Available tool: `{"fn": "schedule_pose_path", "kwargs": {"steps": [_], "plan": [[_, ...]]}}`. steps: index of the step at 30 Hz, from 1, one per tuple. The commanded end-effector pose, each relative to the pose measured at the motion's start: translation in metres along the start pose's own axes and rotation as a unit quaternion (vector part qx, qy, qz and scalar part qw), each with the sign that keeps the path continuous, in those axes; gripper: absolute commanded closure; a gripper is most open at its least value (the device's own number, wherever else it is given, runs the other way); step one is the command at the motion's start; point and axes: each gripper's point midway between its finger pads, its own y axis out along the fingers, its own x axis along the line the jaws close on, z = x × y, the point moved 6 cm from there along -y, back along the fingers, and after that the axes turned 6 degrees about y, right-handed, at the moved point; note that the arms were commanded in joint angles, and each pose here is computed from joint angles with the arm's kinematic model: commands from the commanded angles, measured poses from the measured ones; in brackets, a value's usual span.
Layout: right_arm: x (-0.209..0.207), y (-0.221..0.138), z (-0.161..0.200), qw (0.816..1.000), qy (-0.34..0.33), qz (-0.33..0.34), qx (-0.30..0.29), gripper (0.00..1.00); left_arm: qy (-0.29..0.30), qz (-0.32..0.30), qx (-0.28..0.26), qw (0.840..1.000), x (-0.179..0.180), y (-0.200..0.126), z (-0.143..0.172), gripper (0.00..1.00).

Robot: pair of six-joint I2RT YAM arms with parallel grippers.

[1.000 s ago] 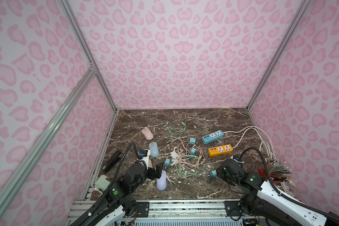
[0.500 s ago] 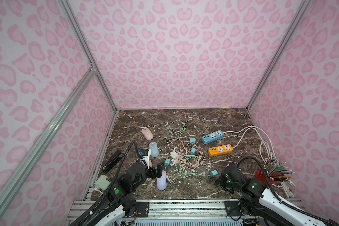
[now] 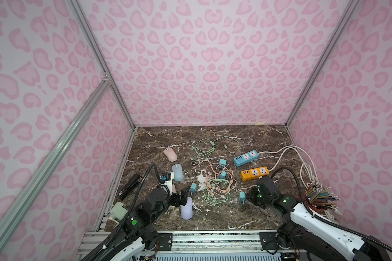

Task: Unplug the wireless mouse
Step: Move the plug to the center of the board.

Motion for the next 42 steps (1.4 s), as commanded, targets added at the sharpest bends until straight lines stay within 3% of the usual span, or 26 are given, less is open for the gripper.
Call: {"fn": "schedule_pose_path", "kwargs": {"steps": [1, 13, 20, 22, 25, 28, 35, 39, 42], "plan": [[0.006, 0.002, 0.0, 1.0, -0.019, -0.011, 0.006, 1.0, 0.004, -0.003, -0.012, 1.0, 0.0, 0.0, -0.004, 0.02], [-0.002, -0.01, -0.003, 0.997, -0.071, 0.007, -0.017, 0.99, 0.004, 0.003, -0.005, 1.0, -0.002, 0.004, -0.002, 0.02], [0.008, -0.012, -0.013, 0.984, -0.175, 0.026, -0.036, 0.68, 0.014, -0.002, -0.011, 1.0, -0.001, 0.007, -0.001, 0.02], [0.024, -0.014, -0.018, 0.979, -0.199, -0.008, -0.049, 0.65, 0.013, -0.012, -0.018, 1.0, 0.001, 0.01, -0.002, 0.02], [0.055, -0.031, -0.036, 0.969, -0.208, -0.063, -0.115, 0.53, -0.004, -0.046, -0.035, 0.998, 0.007, 0.011, -0.01, 0.01], [0.08, -0.058, -0.06, 0.945, -0.223, -0.094, -0.219, 0.38, -0.015, -0.097, -0.062, 0.993, 0.016, 0.011, -0.021, 0.01], [0.079, -0.091, -0.104, 0.868, -0.235, -0.012, -0.438, 0.02, 0.039, -0.164, -0.138, 0.976, 0.022, 0.014, -0.05, 0.02], [0.073, -0.092, -0.102, 0.799, -0.318, -0.019, -0.51, 0.02, 0.081, -0.214, -0.205, 0.952, 0.027, 0.018, -0.063, 0.01], [0.061, -0.095, -0.105, 0.775, -0.311, -0.005, -0.55, 0.02, 0.116, -0.263, -0.217, 0.933, 0.033, 0.023, -0.068, 0.02]]}}
